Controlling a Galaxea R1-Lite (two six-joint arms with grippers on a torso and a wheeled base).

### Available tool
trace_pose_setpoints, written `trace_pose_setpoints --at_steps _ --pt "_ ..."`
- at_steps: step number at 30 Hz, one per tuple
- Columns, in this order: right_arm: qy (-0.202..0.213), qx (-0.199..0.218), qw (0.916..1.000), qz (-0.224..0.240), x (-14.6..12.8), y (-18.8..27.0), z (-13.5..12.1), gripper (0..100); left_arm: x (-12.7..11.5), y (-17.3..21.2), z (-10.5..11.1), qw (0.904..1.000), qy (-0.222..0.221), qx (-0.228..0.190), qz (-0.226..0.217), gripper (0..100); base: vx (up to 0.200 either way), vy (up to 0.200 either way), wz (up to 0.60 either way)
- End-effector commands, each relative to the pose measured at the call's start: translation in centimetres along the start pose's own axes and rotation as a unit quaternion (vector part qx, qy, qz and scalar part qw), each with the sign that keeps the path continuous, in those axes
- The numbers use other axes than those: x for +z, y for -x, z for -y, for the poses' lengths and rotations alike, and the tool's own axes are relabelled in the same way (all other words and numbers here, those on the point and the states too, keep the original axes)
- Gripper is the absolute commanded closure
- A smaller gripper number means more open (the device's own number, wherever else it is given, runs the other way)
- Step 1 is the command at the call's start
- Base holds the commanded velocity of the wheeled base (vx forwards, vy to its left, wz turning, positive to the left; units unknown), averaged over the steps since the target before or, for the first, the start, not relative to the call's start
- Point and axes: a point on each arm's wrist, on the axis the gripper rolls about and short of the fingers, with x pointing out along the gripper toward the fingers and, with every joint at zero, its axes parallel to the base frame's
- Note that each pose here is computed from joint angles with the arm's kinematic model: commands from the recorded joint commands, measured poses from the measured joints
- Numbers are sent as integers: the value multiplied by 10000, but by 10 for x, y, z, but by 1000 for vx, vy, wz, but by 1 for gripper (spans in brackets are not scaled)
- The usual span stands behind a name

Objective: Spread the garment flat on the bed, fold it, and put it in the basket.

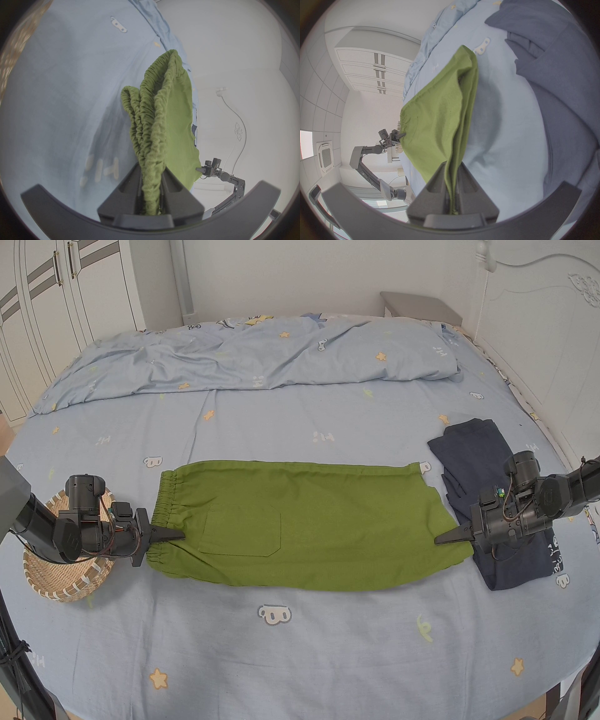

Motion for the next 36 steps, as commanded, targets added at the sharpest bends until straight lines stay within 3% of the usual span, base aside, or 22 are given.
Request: trace_pose_setpoints --at_steps 1,9,12,13,14,15,16,22,28,35,36 --pt "240 33 9995 206 -2 25 -27 100 0 11 14 9999 -94 -9 33 100 0 0 0" --pt "-87 -132 9992 -363 -63 28 -18 100 -41 38 25 9987 -133 250 -421 100 0 0 0" --pt "-215 -196 9969 -728 -100 27 -11 100 -69 52 25 9976 -177 345 -579 100 0 0 0" --pt "-207 -195 9969 -728 -101 28 -11 100 -70 53 25 9975 -179 347 -584 100 0 0 0" --pt "-299 -208 9957 -851 -122 28 -8 100 -89 61 24 9965 -245 414 -678 100 0 0 0" --pt "-299 -208 9957 -851 -122 28 -8 100 -89 61 24 9965 -245 414 -678 100 0 0 0" --pt "-303 -212 9952 -904 -140 26 -6 100 -107 69 23 9955 -274 455 -782 100 0 0 0" --pt "-230 -248 9950 -941 -185 26 -2 100 -154 89 18 9926 -286 571 -1030 100 0 0 0" --pt "-239 -252 9948 -962 -205 27 1 100 -170 101 9 9907 -457 790 -1006 100 0 0 0" --pt "-223 -250 9948 -962 -209 26 2 100 -175 104 3 9905 -333 872 -1013 100 0 0 0" --pt "-217 -248 9947 -973 -209 26 2 0 -175 104 3 9905 -323 876 -1012 100 0 0 0"
